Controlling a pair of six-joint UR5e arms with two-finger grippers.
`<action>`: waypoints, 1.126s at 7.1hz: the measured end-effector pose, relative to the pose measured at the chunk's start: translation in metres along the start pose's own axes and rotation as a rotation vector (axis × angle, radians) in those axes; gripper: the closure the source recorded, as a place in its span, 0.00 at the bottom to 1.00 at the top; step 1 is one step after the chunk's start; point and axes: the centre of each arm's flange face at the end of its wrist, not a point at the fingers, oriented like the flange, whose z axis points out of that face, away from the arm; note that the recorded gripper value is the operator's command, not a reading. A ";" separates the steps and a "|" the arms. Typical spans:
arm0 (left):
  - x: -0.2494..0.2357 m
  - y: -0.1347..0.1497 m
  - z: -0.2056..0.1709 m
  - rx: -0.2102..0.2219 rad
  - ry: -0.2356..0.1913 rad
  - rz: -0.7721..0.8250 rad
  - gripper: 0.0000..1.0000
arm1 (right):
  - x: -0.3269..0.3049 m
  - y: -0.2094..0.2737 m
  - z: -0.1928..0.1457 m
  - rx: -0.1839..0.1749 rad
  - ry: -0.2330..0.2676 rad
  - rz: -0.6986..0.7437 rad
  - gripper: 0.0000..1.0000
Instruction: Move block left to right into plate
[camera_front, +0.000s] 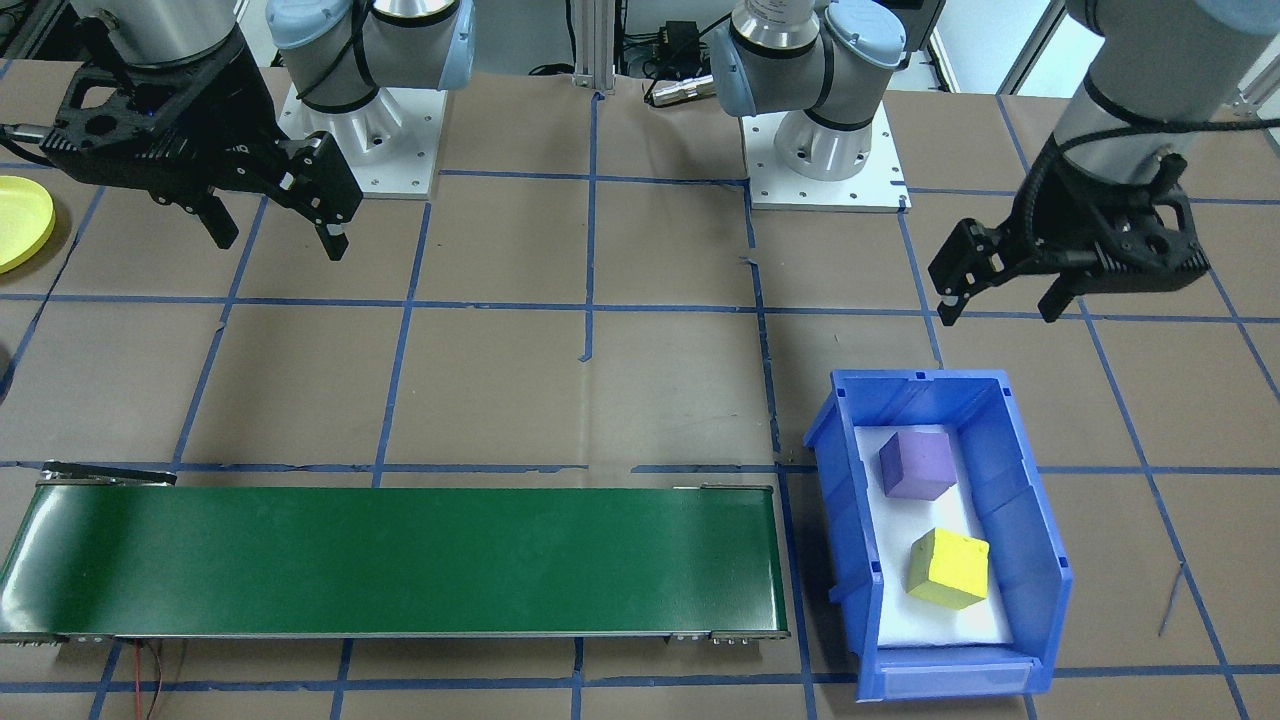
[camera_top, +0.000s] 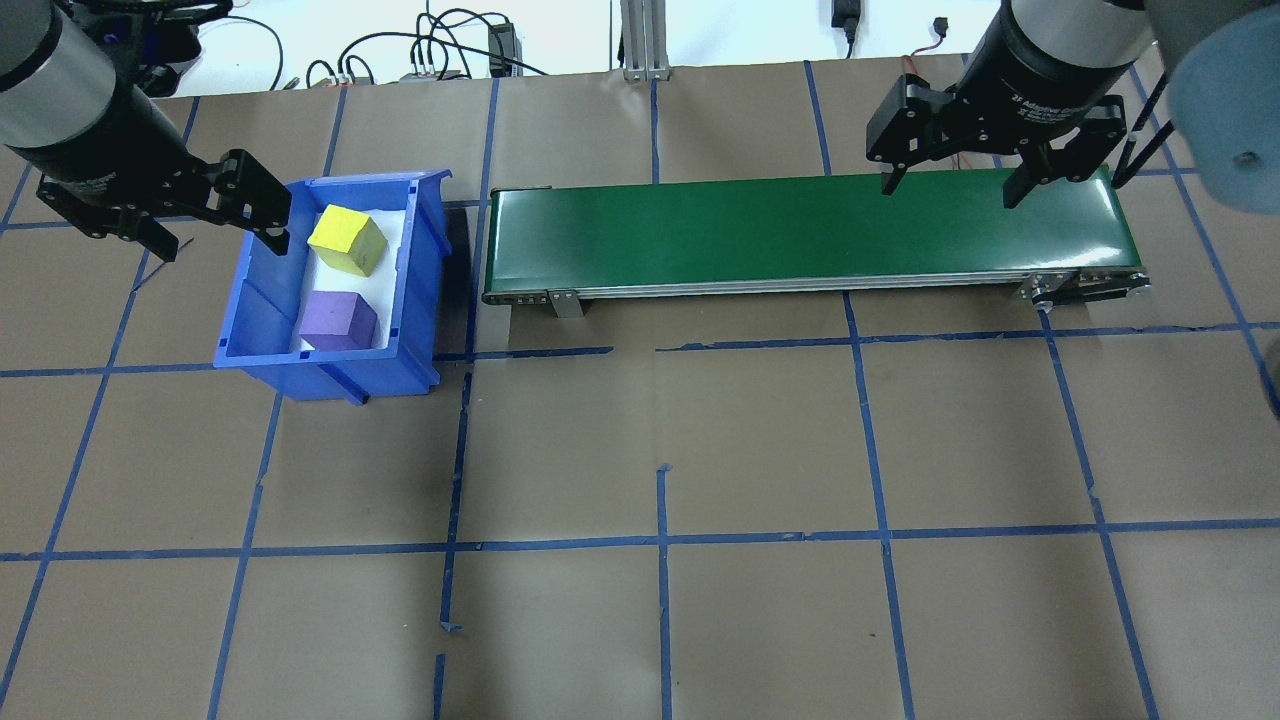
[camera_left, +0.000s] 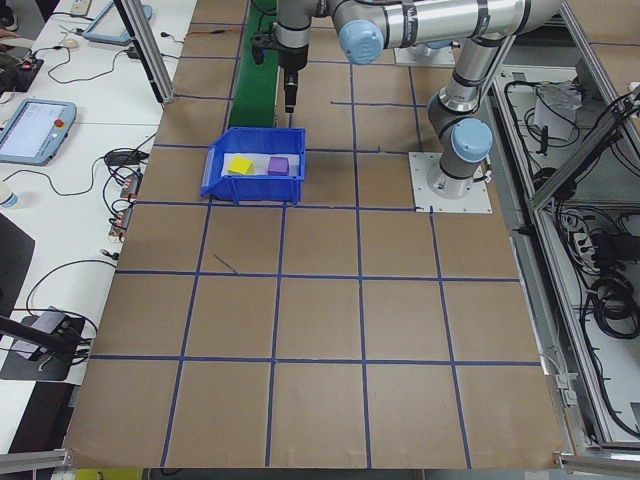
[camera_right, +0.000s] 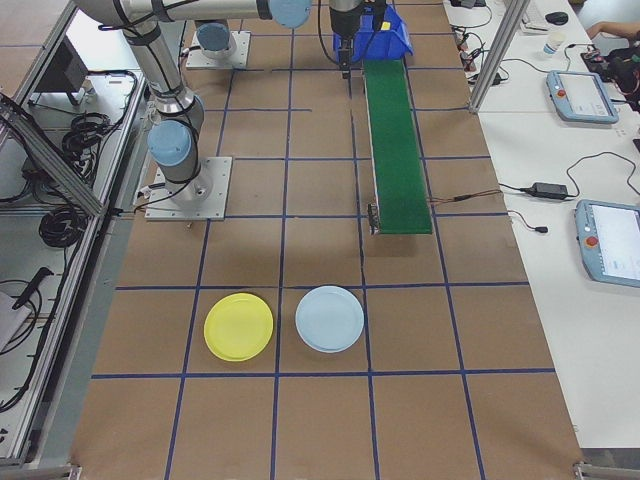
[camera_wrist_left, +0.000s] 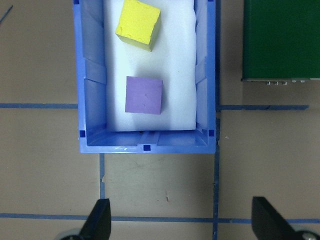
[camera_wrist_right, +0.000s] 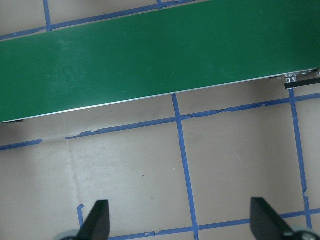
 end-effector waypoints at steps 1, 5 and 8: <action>-0.004 -0.022 0.028 0.018 0.010 -0.006 0.00 | 0.009 -0.004 -0.002 0.004 0.003 0.007 0.00; -0.011 -0.056 0.088 0.031 0.006 0.003 0.00 | 0.039 -0.011 -0.007 0.013 0.001 -0.022 0.00; -0.012 -0.060 0.105 0.005 0.009 0.012 0.00 | 0.035 -0.008 -0.010 0.016 -0.010 -0.030 0.00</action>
